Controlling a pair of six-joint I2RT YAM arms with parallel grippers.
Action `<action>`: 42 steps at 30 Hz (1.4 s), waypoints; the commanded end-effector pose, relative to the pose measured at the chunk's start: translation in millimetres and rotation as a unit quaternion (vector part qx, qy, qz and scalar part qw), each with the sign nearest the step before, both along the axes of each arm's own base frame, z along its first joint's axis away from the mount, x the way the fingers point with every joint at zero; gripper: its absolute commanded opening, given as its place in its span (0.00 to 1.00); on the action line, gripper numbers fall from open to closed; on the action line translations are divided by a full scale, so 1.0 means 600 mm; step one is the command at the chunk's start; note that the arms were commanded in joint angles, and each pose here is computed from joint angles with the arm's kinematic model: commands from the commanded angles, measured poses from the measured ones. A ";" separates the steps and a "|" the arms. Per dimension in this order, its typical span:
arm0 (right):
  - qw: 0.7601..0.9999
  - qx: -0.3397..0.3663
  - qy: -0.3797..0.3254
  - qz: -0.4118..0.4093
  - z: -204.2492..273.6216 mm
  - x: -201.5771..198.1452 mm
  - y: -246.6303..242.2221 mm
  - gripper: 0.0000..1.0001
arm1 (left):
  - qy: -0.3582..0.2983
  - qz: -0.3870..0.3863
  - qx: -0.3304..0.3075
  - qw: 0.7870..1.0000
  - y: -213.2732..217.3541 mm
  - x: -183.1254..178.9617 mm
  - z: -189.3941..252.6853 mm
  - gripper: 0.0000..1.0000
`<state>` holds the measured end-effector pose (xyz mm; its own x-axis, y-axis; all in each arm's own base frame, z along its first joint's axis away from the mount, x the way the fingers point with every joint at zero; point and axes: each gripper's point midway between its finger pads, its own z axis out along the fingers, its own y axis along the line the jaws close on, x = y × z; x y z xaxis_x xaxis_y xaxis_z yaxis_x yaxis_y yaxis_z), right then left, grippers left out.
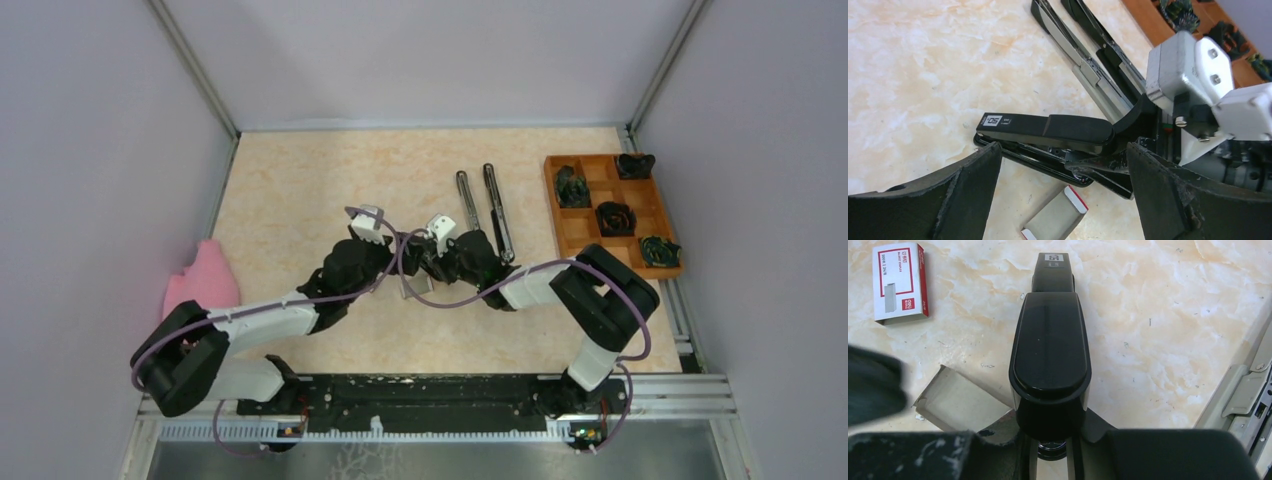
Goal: Load the staples into the stapler
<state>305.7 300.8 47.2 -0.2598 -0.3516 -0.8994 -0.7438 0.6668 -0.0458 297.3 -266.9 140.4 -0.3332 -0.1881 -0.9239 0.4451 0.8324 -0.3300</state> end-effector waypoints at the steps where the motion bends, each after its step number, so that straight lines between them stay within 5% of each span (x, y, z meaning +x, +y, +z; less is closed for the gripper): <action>1: 1.000 0.006 0.003 0.007 0.017 -0.004 0.014 0.23 | 0.028 0.039 -0.023 0.999 0.035 -0.004 0.003 0.99; 11: 1.000 -0.004 0.021 0.007 0.072 -0.019 0.002 0.46 | 0.109 0.121 -0.037 0.986 0.144 -0.006 -0.013 0.99; 25: 0.997 -0.055 0.055 0.013 0.092 0.019 0.030 0.48 | 0.097 0.162 0.013 0.982 0.214 -0.015 -0.021 0.99; 33: 0.993 -0.082 0.085 0.013 0.044 0.019 0.030 0.41 | 0.094 0.162 0.014 0.982 0.216 -0.017 -0.021 0.99; 42: 0.987 -0.125 0.097 0.004 -0.013 0.006 -0.001 0.07 | 0.092 0.161 0.010 0.983 0.215 -0.018 -0.020 0.99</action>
<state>310.0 305.5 52.5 -0.4257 -0.5284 -0.7346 -0.7596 0.6498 -0.0271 286.8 -142.0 126.5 -0.4376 -0.2951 -0.8494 0.0946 0.9243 -0.3699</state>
